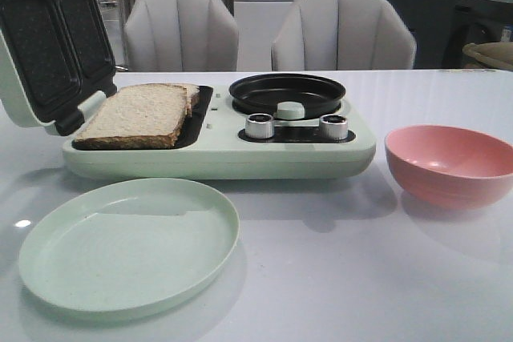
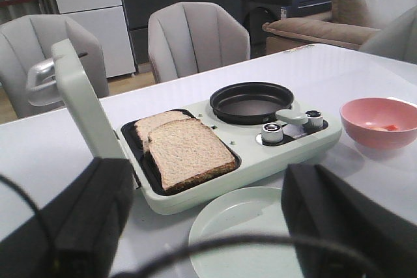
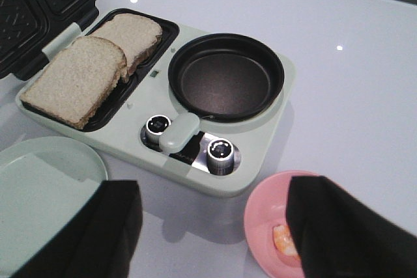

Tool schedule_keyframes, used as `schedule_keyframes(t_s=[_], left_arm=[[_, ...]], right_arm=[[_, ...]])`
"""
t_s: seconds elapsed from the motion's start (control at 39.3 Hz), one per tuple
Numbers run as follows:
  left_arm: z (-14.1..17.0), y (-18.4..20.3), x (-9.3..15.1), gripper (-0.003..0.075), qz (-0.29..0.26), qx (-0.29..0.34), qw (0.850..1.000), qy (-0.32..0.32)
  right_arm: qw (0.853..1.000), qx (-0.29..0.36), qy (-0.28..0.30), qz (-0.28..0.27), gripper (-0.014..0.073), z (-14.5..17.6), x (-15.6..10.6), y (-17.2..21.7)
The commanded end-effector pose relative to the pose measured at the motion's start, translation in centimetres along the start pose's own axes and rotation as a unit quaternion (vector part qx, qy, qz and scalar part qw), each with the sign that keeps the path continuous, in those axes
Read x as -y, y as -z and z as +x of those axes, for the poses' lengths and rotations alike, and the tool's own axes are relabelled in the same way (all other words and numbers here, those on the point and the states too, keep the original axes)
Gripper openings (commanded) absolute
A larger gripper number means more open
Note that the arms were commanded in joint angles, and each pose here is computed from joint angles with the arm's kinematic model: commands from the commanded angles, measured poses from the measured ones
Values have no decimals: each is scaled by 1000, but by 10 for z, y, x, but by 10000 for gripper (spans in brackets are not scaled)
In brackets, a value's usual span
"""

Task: Make breakfast with bread and shrimp
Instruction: 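Release the bread and withdraw the right gripper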

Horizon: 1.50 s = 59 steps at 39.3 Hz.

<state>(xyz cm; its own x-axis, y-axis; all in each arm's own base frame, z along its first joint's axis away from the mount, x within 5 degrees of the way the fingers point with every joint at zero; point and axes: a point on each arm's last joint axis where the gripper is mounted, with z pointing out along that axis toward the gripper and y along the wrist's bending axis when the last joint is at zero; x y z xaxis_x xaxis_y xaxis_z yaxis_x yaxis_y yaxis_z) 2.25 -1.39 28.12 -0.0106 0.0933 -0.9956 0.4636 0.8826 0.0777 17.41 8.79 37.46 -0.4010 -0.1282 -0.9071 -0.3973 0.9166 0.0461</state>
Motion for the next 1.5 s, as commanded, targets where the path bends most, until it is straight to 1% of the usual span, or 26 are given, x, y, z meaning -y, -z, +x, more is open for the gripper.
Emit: schedule_keyframes(t_s=[0.0, 0.1, 0.18, 0.25, 0.36, 0.43, 0.53, 0.69, 0.84, 0.99, 1.35, 1.48], left_arm=[[-16, 3, -1, 532, -5, 55, 998, 5], [-16, 3, -1, 532, -5, 55, 998, 5], [-16, 3, -1, 533, -5, 55, 998, 5], [-16, 3, -1, 532, -5, 55, 998, 5], [-16, 3, -1, 532, -6, 56, 998, 5], [-16, 3, -1, 533, -6, 56, 998, 5], [-16, 3, -1, 532, -6, 56, 998, 5], [-16, 3, -1, 533, -6, 56, 998, 5], [-15, 3, -1, 532, -5, 54, 999, 5], [-10, 0, -1, 532, -4, 45, 999, 6], [-5, -2, 0, 532, 1, 38, 999, 17], [-10, -1, 0, 532, -2, 62, 998, 17]], right_arm=[[997, 79, 1, -7, 561, 7, 2, 25], [994, 107, 1, -12, 561, 29, 4, 43], [990, 141, 0, -17, 561, 48, 6, 59], [983, 181, -1, -23, 561, 63, 7, 73], [971, 238, -5, -32, 561, 85, 9, 92], [964, 264, -7, -34, 561, 102, 11, 104], [959, 281, -8, -35, 561, 123, 13, 110], [957, 287, -9, -35, 561, 147, 15, 107], [963, 268, -8, -34, 561, 159, 15, 97], [965, 258, -8, -33, 561, 163, 15, 94], [965, 258, -8, -33, 561, 163, 15, 94], [965, 260, -8, -33, 561, 162, 15, 94]])
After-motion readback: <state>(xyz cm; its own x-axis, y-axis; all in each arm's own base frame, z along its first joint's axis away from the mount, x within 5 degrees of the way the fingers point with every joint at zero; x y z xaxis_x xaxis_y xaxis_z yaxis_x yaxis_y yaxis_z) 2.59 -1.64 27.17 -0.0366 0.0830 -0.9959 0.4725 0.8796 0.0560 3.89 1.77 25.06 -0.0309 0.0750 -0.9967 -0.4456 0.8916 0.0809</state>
